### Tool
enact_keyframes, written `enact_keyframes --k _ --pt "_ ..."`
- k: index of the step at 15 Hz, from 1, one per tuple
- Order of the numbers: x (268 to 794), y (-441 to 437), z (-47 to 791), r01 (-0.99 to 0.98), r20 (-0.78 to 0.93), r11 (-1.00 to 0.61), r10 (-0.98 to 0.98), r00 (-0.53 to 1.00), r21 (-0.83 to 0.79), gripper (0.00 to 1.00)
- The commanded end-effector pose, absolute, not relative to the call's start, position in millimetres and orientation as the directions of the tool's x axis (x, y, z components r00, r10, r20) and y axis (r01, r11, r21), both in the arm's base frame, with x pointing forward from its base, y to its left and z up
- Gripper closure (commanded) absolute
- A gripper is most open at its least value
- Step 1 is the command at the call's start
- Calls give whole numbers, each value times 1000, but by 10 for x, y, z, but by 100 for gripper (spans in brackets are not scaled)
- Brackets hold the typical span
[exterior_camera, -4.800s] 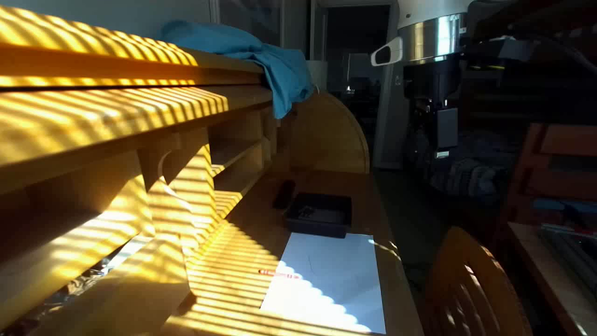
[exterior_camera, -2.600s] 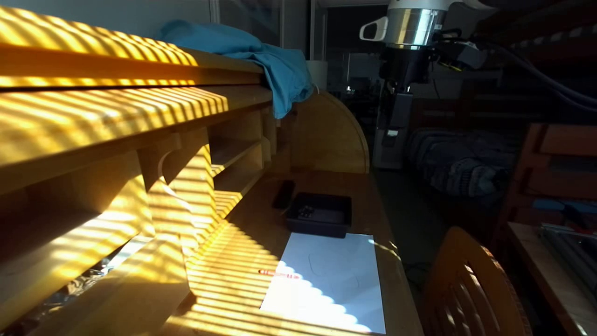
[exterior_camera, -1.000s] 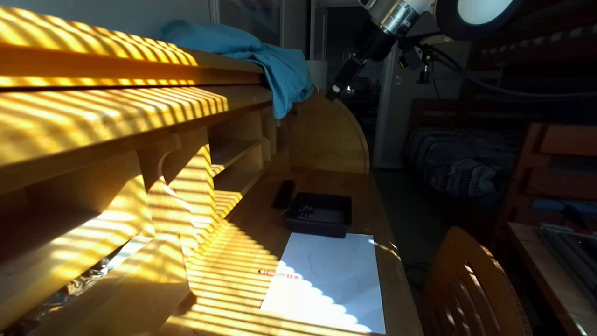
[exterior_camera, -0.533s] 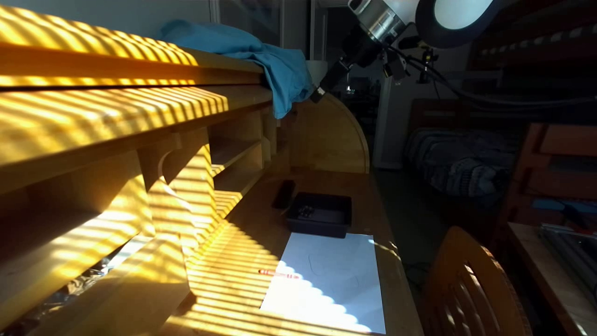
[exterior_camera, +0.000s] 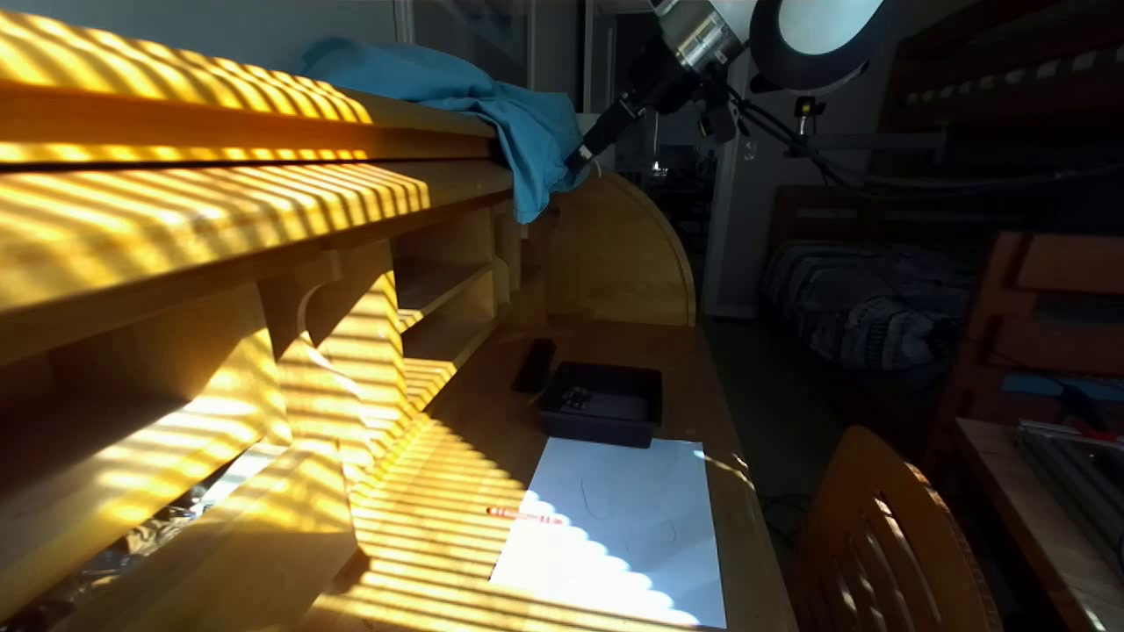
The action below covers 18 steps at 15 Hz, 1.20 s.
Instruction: Put the cloth on the desk
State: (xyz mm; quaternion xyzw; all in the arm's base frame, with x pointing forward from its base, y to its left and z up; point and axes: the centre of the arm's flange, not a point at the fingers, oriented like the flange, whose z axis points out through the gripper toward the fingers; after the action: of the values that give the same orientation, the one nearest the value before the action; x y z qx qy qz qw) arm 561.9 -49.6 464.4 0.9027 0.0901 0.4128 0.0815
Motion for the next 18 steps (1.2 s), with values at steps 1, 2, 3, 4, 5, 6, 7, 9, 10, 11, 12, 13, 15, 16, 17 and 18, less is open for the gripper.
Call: enact_keyframes --k 1,2,3,4,5,6,7,9,10,11,12,13,15,16,17,18 --pt "5836 -645 4675 87 758 -970 231 609 226 9" --pt "5859 -637 4675 84 762 -971 229 606 226 26" --pt "5875 -617 4674 84 758 -972 224 612 220 34" --pt "5881 -606 4667 86 752 -973 220 621 214 41" --pt "5876 -591 4673 85 741 -976 209 638 201 50" --pt "5870 -578 4664 84 733 -977 204 649 197 56" --pt "5853 -561 4653 80 723 -978 196 662 193 64" --pt "5818 -555 4635 74 707 -979 189 681 190 76" --pt "5802 -557 4627 74 698 -979 186 692 188 84" --pt "5791 -562 4615 71 691 -980 183 699 187 91" --pt "5776 -563 4608 75 685 -980 182 706 184 98" --pt "5768 -565 4605 76 678 -980 182 712 182 100" --pt "5743 -543 4597 88 664 -980 187 724 180 100" --pt "5732 -529 4599 94 657 -979 191 730 179 100" --pt "5715 -508 4598 104 649 -978 197 735 180 100" --pt "5700 -484 4599 107 642 -977 202 740 184 100"
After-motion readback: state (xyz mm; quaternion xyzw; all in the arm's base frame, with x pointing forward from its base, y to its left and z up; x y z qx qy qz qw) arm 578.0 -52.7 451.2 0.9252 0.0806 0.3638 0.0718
